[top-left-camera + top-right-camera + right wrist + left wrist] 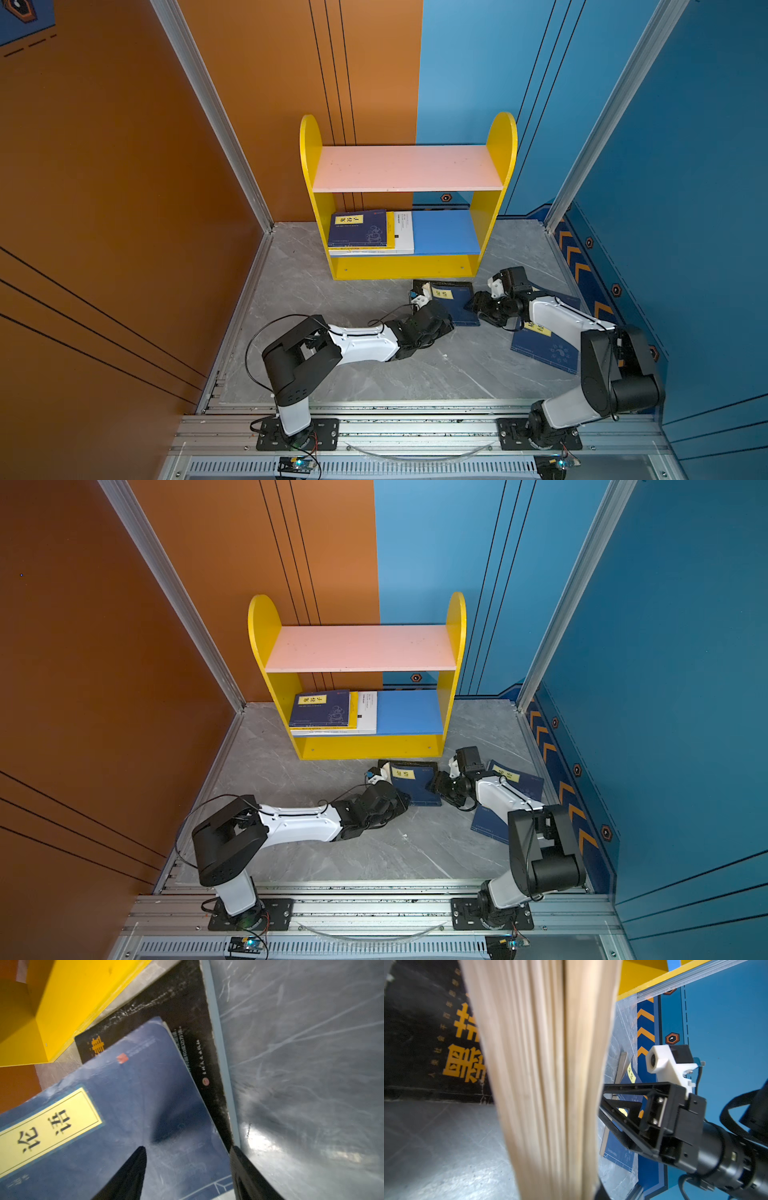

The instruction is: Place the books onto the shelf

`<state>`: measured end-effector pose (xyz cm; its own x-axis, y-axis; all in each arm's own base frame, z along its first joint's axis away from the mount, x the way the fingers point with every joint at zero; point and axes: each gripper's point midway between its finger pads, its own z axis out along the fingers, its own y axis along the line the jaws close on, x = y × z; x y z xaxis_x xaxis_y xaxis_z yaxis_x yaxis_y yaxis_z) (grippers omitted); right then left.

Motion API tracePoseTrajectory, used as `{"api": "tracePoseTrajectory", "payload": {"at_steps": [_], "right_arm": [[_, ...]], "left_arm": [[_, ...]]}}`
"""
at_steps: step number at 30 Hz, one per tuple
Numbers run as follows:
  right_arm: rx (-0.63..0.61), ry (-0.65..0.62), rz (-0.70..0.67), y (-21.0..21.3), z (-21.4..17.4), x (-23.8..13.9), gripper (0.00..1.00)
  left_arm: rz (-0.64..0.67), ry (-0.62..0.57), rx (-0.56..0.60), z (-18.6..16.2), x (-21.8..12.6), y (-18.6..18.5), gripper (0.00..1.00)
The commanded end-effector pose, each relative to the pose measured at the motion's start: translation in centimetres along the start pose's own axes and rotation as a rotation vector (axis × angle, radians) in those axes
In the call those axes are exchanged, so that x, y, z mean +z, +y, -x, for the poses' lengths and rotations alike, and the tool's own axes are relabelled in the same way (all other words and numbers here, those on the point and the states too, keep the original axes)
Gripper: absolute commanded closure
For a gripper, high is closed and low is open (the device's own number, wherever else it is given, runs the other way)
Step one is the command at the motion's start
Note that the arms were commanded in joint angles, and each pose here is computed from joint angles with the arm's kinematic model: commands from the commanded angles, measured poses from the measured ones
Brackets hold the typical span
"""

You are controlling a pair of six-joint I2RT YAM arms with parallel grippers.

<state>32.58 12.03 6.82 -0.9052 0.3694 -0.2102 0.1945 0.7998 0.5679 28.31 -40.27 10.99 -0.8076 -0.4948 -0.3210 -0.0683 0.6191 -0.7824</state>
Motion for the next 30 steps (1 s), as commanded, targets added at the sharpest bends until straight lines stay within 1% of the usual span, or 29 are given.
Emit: {"api": "tracePoseTrajectory", "payload": {"at_steps": [1, 5, 8, 11, 14, 16, 18, 22, 25, 30], "right_arm": [[-0.007, -0.002, 0.027, 1.4, -0.2, -1.6, 0.3], [0.009, -0.034, 0.073, 2.7, 0.3, -3.4, 0.25], [0.035, -0.06, 0.132, 3.9, 0.7, -5.0, 0.21], [0.059, -0.09, 0.211, 5.5, 1.2, -6.9, 0.15], [0.038, -0.106, 0.306, 7.9, 1.3, -9.0, 0.08], [0.006, -0.119, 0.356, 9.6, 1.1, -10.7, 0.05], [-0.016, -0.131, 0.39, 10.8, 0.9, -12.1, 0.03], [-0.044, -0.131, 0.522, 13.8, 0.7, -14.6, 0.03], [-0.035, -0.092, 0.613, 15.8, 0.6, -15.4, 0.04], [-0.048, -0.056, 0.678, 18.9, 0.9, -15.7, 0.06]], "left_arm": [[-0.046, -0.027, 0.037, 0.6, -1.7, -1.5, 0.9], [-0.081, -0.036, 0.056, 1.2, -3.2, -2.5, 0.9], [-0.114, -0.04, 0.073, 1.6, -5.1, -3.6, 0.9], [-0.081, -0.037, 0.098, 2.2, -7.2, -3.6, 0.91], [-0.073, -0.037, 0.146, 2.9, -9.7, -4.0, 0.91], [-0.108, -0.037, 0.139, 3.7, -11.5, -4.5, 0.92], [-0.159, -0.038, 0.12, 4.6, -13.2, -5.0, 0.92], [-0.248, -0.077, 0.07, 7.3, -16.8, -5.6, 0.94], [-0.291, -0.11, 0.043, 10.0, -19.5, -5.7, 0.93], [-0.318, -0.152, -0.029, 14.3, -22.6, -4.3, 0.94]]}}
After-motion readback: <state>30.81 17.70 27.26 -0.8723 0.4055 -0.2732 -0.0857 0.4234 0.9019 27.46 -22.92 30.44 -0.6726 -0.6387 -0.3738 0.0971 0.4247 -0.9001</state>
